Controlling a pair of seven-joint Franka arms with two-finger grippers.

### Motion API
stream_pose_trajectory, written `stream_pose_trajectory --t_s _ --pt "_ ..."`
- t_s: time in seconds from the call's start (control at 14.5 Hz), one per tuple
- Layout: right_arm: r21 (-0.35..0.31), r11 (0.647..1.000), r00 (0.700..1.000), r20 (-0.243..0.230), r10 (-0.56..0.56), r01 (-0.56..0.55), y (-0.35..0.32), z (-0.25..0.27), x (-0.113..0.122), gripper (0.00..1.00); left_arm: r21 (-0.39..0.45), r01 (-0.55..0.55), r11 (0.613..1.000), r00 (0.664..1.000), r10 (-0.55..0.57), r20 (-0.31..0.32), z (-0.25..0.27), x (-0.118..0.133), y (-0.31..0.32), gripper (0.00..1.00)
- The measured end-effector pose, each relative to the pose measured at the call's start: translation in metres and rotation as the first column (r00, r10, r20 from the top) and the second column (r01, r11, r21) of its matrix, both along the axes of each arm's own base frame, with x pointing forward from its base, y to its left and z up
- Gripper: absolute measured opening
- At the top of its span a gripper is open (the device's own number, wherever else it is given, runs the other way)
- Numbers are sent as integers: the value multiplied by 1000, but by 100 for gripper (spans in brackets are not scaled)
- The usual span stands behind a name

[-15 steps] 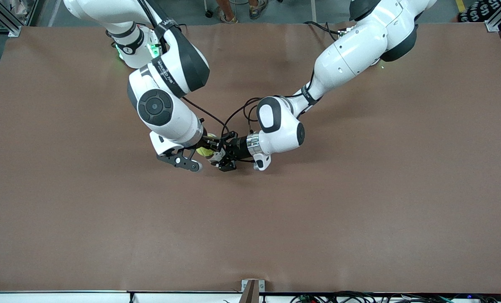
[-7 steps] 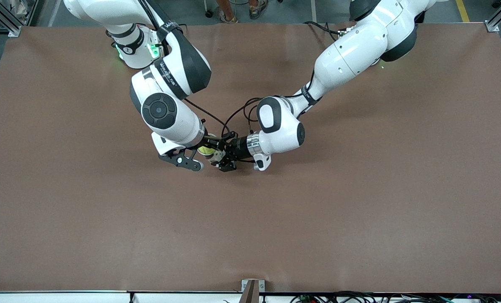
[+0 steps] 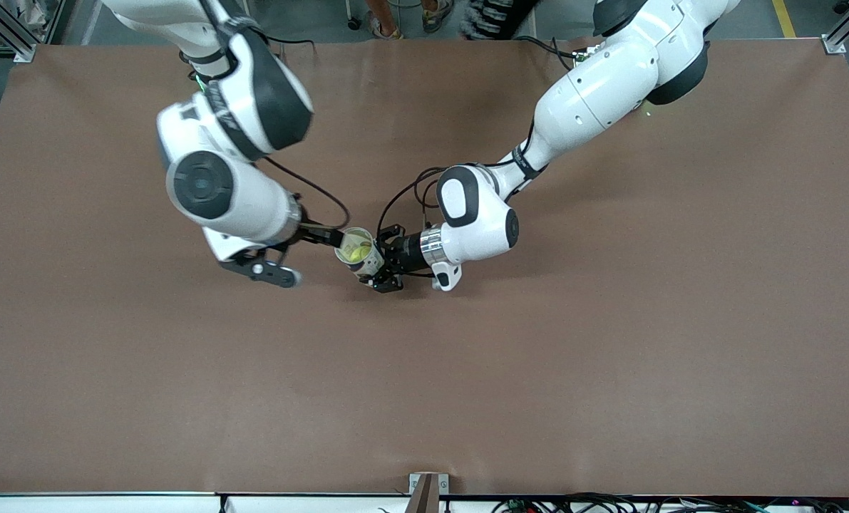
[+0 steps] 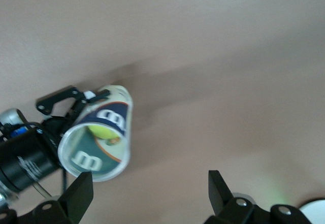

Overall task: Insert tennis ball vertically with right arm
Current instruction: 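Release the ball and withdraw the right gripper to its rest pose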

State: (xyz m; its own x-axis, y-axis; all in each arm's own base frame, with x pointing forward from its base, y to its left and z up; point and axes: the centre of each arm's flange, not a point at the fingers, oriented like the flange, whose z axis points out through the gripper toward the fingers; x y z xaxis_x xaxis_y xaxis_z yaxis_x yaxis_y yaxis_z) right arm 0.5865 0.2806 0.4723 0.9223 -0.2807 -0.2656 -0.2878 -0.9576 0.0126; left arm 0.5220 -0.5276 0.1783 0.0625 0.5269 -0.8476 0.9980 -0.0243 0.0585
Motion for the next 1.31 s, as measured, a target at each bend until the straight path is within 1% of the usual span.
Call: stream_pose_trajectory --t_s 0.21,0.48,0.62,0.76,0.89,1.17,1.31 --pt "-1 1000 999 -36 24 -25 -61 39 -5 100 -10 0 1000 1000 1 8 -3 -1 1 78" --pt "-27 996 996 -34 85 -85 -123 61 -28 100 -68 -8 998 998 12 54 -13 -11 4 78" --pt "-23 994 994 -25 107 -108 -158 71 -40 100 -70 -2 998 998 6 60 -18 -18 4 78" --pt "-2 993 993 -5 114 -114 -199 84 -49 100 -67 -2 998 998 6 57 -20 -18 6 78" --pt "5 991 990 21 136 -136 -240 95 -53 100 -64 -3 998 998 7 56 -20 -18 9 78" --pt "7 984 980 88 176 -177 -302 109 -54 100 -52 -13 999 999 16 52 -18 -13 24 78" --pt "3 983 975 129 183 -185 -315 116 -52 100 -48 -18 999 999 20 50 -17 -11 32 78"
